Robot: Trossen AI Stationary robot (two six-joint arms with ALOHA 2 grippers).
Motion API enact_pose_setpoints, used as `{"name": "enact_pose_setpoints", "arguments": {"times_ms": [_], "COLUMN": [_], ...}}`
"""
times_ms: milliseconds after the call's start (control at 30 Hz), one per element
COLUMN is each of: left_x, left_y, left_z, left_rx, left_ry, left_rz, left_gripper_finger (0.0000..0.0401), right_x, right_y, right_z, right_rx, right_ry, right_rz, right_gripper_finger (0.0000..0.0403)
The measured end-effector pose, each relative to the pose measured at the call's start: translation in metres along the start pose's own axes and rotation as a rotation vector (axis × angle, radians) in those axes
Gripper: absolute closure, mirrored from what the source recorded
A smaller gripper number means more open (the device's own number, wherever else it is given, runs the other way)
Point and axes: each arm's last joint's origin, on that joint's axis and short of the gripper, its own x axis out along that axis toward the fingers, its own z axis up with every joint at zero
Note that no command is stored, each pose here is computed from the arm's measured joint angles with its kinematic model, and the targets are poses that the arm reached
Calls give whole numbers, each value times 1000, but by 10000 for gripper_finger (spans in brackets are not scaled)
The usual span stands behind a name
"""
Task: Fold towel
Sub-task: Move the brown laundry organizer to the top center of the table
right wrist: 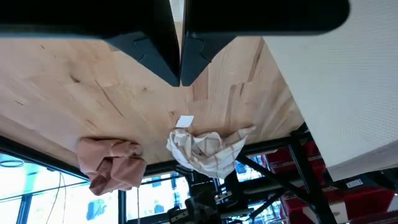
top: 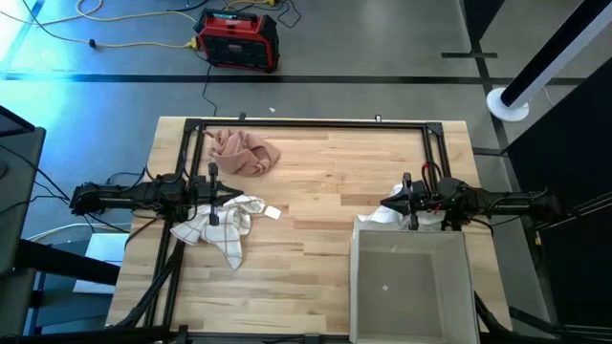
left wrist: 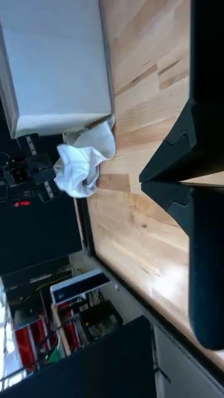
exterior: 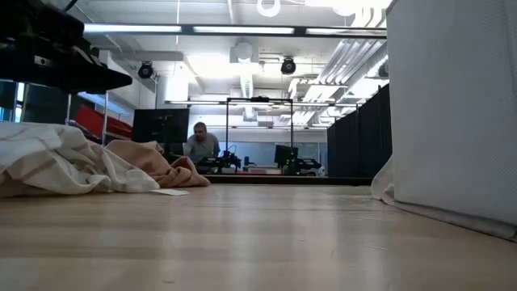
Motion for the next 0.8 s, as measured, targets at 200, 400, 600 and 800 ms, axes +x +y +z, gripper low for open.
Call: {"name": "enact_pose_setpoints", "arguments": {"times_ms": [200,400,600,800], "left_x": [0,-14,-47,-48], "left_y": [5,19,41,55], "left_z": [6,52,127,192], "left_rx": [37,2,64,76], "left_ry": [-34,-296,-478,-381], "left_rz": [147,248,329,292], "left_gripper_finger": [401,401,401,401], "right_x": [0,-14,-55,-63], "right_y": [-2,8,28,45], "right_z": [4,60,158,245], "right_rx": [-5,-16,-200,-111], "right_ry": [-49,-283,-422,-270], "right_rz": [-67,-68,-102,-111], "right_gripper_finger": [402,402,402,402]}}
